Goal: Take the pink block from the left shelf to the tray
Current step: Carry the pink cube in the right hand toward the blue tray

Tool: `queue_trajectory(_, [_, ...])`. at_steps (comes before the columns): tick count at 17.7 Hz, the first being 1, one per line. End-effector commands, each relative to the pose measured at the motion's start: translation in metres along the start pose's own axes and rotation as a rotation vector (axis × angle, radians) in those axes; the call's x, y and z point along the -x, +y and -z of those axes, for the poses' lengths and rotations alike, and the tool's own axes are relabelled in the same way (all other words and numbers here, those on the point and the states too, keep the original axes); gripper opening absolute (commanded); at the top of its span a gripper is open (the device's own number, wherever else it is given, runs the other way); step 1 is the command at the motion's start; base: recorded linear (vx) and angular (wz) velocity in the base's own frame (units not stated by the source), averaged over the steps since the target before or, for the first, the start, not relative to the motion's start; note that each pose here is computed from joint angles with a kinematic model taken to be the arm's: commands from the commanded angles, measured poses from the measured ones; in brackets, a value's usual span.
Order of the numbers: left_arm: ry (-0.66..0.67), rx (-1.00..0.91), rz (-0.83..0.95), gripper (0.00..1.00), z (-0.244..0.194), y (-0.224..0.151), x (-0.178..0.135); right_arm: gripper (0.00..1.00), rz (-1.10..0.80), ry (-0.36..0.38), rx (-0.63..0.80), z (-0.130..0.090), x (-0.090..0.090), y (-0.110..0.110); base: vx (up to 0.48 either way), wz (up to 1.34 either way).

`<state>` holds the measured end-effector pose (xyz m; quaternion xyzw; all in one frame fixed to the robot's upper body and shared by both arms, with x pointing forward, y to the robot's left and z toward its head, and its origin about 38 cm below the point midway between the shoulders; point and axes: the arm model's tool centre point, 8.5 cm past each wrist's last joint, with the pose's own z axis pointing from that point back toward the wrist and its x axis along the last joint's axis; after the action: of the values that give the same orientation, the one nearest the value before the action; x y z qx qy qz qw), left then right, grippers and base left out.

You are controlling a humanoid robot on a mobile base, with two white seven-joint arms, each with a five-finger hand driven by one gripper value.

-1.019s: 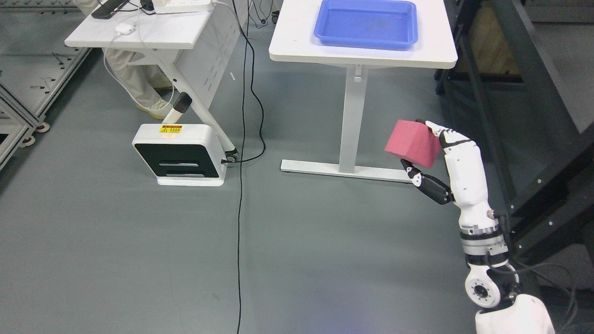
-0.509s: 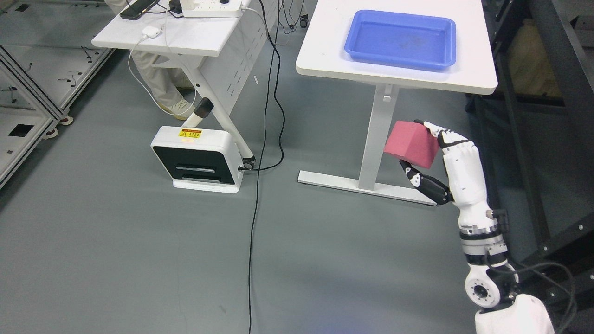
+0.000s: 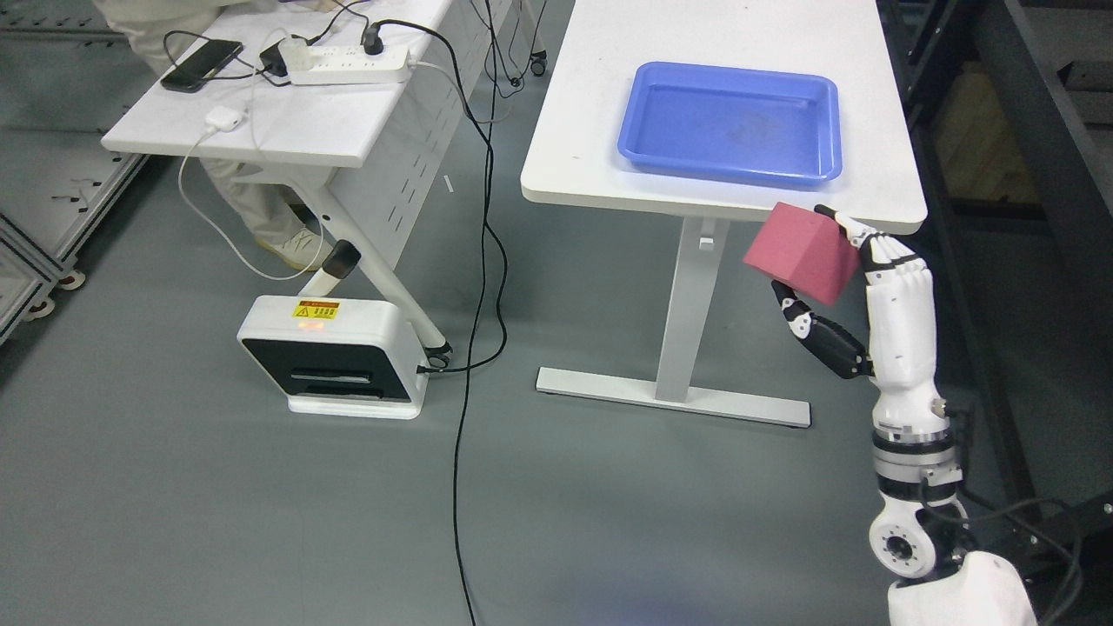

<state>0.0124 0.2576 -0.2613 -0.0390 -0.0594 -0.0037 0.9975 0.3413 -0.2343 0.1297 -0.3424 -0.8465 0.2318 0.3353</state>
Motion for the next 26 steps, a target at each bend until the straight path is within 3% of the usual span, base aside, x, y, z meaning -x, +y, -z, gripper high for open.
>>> queue_trajectory(1, [0.004, -0.015, 0.002, 1.00, -0.002, 0.010, 0.007, 0.06, 0.008, 0.009, -0.007, -0.008, -0.002, 0.003, 0.261, -0.18])
queue_trajectory(22, [0.004, -0.015, 0.002, 1.00, -0.002, 0.010, 0.007, 0.06, 0.008, 0.005, -0.023, -0.009, -0.004, 0.003, 0.265, -0.11])
queue_trajectory(26, [0.004, -0.015, 0.002, 1.00, -0.002, 0.010, 0.007, 0.05, -0.001, 0.013, -0.149, -0.013, -0.003, 0.013, 0.201, -0.03])
